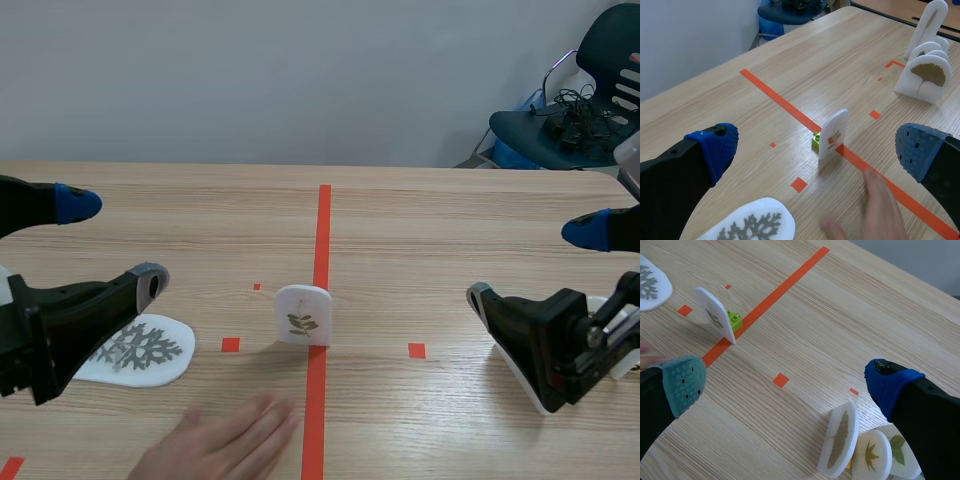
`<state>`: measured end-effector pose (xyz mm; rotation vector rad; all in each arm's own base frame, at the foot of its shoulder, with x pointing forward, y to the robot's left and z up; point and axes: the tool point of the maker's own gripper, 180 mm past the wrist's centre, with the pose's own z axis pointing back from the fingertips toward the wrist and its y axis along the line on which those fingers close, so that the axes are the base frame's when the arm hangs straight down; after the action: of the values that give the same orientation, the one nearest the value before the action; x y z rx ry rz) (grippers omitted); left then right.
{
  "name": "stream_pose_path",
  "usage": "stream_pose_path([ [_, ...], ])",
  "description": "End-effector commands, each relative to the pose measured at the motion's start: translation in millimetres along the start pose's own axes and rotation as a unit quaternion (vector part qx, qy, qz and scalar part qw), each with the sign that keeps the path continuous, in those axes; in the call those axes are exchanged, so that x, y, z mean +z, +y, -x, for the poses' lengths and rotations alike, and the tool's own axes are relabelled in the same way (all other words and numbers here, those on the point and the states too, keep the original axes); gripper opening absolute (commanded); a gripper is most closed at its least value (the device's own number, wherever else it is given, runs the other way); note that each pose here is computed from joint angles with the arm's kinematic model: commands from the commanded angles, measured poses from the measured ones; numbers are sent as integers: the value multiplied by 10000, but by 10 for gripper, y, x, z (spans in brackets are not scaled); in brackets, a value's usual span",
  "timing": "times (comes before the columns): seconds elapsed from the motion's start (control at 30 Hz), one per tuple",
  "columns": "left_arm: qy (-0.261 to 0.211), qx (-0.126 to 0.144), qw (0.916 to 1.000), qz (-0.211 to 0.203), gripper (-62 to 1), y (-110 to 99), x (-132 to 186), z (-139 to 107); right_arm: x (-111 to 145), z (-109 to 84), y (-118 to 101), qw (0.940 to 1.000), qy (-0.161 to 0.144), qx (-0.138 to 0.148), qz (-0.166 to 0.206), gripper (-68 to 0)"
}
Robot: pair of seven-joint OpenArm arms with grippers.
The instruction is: Do the leaf sorting experiment
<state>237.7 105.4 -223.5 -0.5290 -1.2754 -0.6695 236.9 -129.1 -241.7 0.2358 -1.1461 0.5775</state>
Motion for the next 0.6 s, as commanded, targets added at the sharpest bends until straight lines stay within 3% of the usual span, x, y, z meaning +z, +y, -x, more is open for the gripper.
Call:
stream_pose_path([
  [0.0, -123, 167, 9998, -17, 14, -25, -3, -5, -2, -82, -45, 9999, -156, 18, 59, 4],
  [0.2, -83, 157, 9998, -40, 14, -42, -15, 31, -2, -86, -44, 9998, -166, 19, 58, 4],
  [0.33, 216, -29, 9998, 11, 14, -75, -40, 198, -2, -85, -44, 9998, -165, 20, 58, 4],
  [0.43, 63, 135, 9999, 78, 14, -112, -83, 242, -2, -86, -45, 9998, -167, 20, 60, 4],
  [0.57, 258, 114, 9996, 97, 14, -104, -235, 488, -2, -85, -45, 9998, -163, 20, 60, 4],
])
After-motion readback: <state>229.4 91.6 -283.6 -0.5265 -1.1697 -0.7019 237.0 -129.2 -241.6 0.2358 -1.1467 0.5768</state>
